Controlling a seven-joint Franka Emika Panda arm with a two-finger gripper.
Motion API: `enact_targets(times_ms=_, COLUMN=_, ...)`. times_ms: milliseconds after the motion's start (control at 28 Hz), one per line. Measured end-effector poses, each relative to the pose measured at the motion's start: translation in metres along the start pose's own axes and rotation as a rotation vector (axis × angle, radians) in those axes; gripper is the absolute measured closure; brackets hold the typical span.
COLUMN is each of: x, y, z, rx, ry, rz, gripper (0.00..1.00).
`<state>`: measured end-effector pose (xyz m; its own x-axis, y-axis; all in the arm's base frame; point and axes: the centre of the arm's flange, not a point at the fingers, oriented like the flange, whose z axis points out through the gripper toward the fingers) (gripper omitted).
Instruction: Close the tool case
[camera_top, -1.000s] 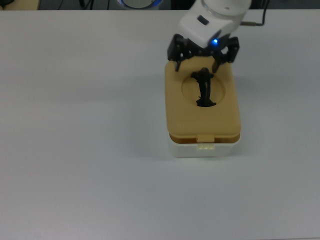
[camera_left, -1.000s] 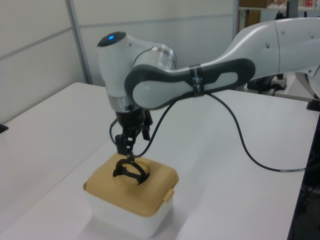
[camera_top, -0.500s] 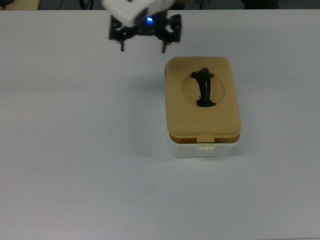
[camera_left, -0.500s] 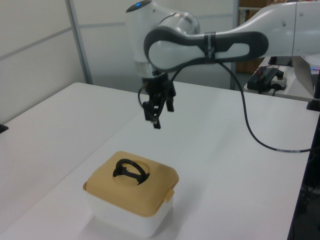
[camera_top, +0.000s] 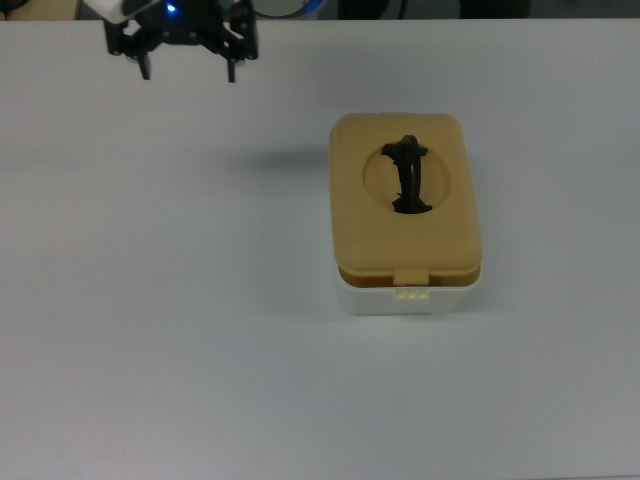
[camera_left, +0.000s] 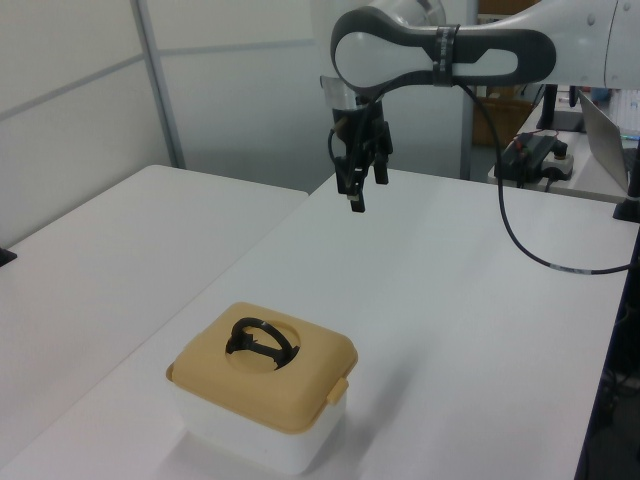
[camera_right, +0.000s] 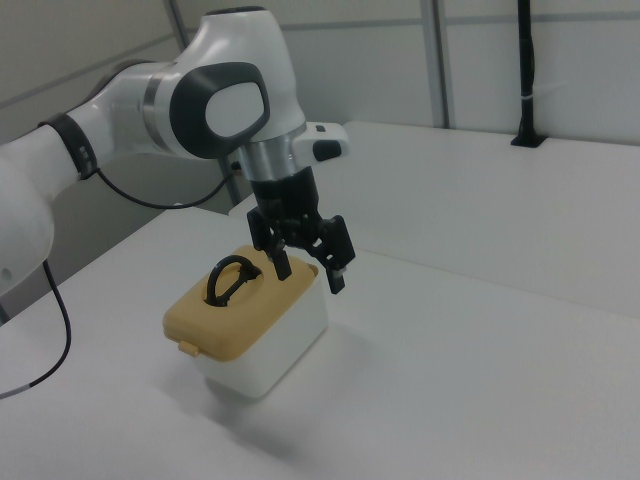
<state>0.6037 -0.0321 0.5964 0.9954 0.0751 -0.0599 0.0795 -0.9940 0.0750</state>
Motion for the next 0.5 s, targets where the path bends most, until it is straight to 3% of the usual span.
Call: enact_targets(times_ms=500, x=-0.004, y=0.022, z=0.001, rx=0.004, ry=-0.002, rz=0.024, gripper=0.0)
